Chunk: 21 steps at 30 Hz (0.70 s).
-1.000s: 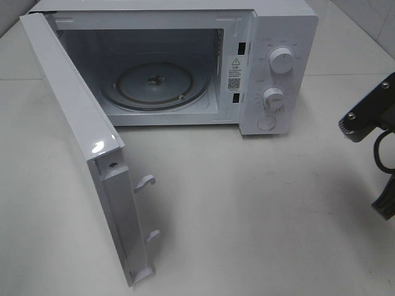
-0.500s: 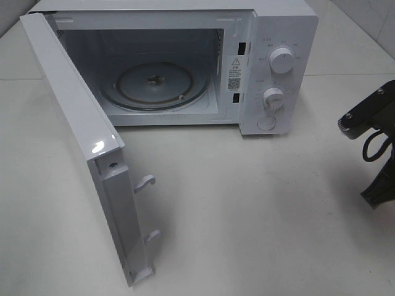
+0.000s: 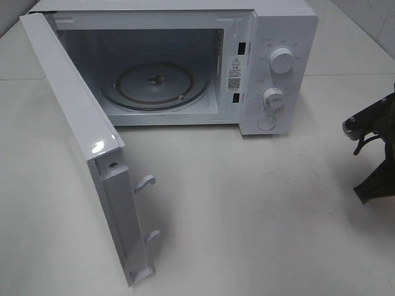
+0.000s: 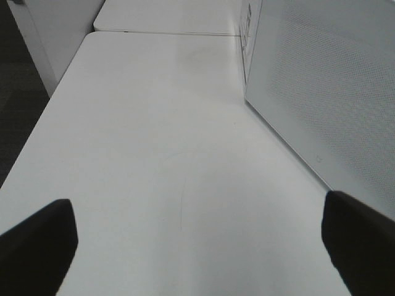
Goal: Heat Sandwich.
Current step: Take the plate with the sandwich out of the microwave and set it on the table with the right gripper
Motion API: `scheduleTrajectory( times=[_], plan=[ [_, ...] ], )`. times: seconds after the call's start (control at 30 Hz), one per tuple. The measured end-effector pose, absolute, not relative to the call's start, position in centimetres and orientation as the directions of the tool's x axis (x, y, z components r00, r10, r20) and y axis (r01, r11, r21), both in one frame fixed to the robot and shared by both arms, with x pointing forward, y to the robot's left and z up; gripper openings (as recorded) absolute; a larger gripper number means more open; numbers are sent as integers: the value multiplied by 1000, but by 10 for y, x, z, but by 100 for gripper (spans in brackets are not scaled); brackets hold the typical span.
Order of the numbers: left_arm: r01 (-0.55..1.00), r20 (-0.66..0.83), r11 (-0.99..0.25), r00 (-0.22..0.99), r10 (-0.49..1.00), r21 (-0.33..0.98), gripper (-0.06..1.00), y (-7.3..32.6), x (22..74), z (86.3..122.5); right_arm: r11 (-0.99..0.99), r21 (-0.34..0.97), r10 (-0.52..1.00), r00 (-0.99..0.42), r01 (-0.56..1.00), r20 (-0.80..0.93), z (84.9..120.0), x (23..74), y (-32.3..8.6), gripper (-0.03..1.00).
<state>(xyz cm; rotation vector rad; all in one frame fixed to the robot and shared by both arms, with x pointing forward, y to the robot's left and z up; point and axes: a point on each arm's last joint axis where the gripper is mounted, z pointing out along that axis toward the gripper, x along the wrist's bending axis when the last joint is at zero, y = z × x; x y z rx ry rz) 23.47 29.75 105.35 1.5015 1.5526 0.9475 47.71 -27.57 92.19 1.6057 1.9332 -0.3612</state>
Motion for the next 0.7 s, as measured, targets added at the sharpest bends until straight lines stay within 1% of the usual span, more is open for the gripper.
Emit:
scheduleTrajectory(
  times=[0.2, 0.23, 0.3, 0.4, 0.57, 0.7],
  plan=[
    [433, -26, 31, -17, 1000, 901, 99, 298, 235, 1053, 247, 149, 779, -105, 958, -618, 902, 485, -276, 11],
    [433, -26, 31, -17, 1000, 901, 99, 298, 235, 1053, 243, 144, 778, -104, 959, -619, 894, 487, -275, 11],
    [433, -26, 31, -17, 1000, 901, 99, 298, 235, 1053, 244, 146, 781, -105, 959, -616, 891, 488, -275, 11],
    [433, -26, 31, -17, 1000, 901, 99, 298, 235, 1053, 257, 128, 783, -128, 958, -609, 874, 491, -273, 11],
    [433, -26, 31, -17, 1000, 901, 99, 298, 235, 1053, 273, 106, 767, -150, 956, -624, 861, 493, -273, 11],
    [433, -26, 31, -17, 1000, 901, 99, 298, 235, 1053, 282, 105, 754, -152, 954, -639, 859, 494, -274, 11]
  ],
)
